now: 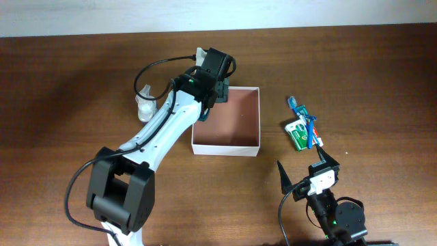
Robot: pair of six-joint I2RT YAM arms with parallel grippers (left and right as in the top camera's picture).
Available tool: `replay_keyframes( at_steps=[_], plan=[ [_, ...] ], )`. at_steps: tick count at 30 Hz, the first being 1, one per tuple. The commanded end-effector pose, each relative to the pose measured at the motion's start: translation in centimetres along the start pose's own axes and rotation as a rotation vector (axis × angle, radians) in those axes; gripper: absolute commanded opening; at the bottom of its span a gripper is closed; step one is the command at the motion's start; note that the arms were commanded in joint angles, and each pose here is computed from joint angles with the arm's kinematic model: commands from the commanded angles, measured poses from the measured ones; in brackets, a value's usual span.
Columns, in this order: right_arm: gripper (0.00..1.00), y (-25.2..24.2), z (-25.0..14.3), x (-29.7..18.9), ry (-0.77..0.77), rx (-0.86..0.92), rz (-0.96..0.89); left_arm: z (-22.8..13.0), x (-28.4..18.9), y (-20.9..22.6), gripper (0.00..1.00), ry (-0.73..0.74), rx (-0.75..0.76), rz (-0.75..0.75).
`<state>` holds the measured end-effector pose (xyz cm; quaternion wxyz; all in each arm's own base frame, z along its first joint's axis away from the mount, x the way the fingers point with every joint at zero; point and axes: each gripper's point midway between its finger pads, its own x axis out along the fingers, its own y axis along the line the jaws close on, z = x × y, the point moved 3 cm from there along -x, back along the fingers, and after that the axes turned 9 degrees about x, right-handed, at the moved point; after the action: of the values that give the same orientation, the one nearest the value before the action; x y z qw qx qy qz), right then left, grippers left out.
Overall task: Pack container
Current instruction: 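Lower the Listerine bottle into the box's back-left corner and release, then move the left gripper to the clear soap pump bottle and grasp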
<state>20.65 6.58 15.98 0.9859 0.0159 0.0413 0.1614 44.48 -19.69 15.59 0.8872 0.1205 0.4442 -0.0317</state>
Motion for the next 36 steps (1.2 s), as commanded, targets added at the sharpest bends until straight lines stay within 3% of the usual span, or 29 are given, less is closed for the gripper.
replay_keyframes(
  at_steps=[1,8,16,19,22,27,36],
  plan=[
    [0.99,-0.1,-0.3,0.0,0.007,-0.003,-0.006,0.4,0.2,0.4,0.99,-0.003,-0.009,0.018],
    [0.99,-0.1,-0.3,0.0,0.007,-0.003,-0.006,1.5,-1.8,1.0,0.99,-0.032,-0.016,0.011],
    [0.99,-0.1,-0.3,0.0,0.007,-0.003,-0.006,5.3,-11.8,4.0,0.99,-0.199,-0.08,-0.022],
    [0.99,-0.1,-0.3,0.0,0.007,-0.003,-0.006,4.9,-15.1,5.0,0.99,-0.218,-0.079,-0.04],
    [0.99,-0.1,-0.3,0.0,0.007,-0.003,-0.006,3.4,-17.9,6.6,0.99,-0.2,0.036,-0.021],
    [0.99,-0.1,-0.3,0.0,0.007,-0.003,-0.006,1.0,-18.0,10.0,0.99,-0.094,0.037,0.017],
    [0.99,-0.1,-0.3,0.0,0.007,-0.003,-0.006,-1.3,-14.1,15.3,0.99,0.057,-0.035,-0.181]
  ],
)
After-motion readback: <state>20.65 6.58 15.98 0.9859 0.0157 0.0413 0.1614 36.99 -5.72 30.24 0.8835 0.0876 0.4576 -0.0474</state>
